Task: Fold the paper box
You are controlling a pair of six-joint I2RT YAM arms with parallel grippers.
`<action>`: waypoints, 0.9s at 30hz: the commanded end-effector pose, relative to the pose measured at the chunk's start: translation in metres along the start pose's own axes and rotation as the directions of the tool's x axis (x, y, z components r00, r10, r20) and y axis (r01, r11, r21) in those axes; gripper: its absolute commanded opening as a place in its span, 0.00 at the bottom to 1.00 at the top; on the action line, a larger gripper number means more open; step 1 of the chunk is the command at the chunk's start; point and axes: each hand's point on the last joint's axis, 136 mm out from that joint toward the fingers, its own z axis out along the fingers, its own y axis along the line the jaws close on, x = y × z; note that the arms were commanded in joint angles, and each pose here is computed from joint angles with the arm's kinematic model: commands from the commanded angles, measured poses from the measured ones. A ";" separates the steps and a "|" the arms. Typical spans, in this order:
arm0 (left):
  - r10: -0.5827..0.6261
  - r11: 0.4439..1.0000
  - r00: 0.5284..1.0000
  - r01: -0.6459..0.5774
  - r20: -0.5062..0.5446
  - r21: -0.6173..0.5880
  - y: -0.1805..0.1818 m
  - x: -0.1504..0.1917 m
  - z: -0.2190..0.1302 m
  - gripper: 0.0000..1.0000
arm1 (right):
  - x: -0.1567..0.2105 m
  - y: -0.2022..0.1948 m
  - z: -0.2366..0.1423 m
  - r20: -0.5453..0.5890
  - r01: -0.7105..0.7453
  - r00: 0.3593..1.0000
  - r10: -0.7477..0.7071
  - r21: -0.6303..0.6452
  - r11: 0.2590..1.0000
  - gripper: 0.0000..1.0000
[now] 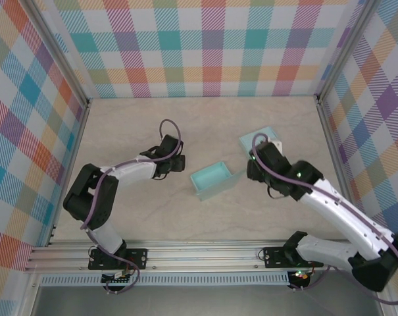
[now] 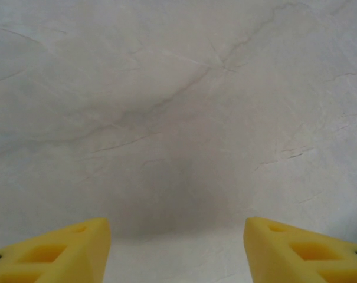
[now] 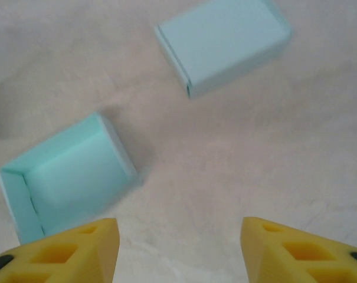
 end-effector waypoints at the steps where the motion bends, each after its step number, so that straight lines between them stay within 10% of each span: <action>1: -0.021 0.997 1.000 0.023 -0.017 0.073 -0.013 -0.002 0.009 0.54 | 0.046 0.022 0.027 -0.117 -0.221 0.972 0.202 -0.174 0.960 0.55; 9: -0.065 0.983 0.994 0.079 -0.088 0.167 -0.027 0.026 0.022 0.51 | 0.115 0.057 0.088 -0.339 -0.455 0.875 0.346 -0.331 0.827 0.42; 27: -0.102 0.942 0.978 0.154 -0.182 0.299 -0.061 0.096 0.002 0.50 | 0.068 0.086 0.173 -0.421 -0.503 0.843 0.335 -0.394 0.769 0.21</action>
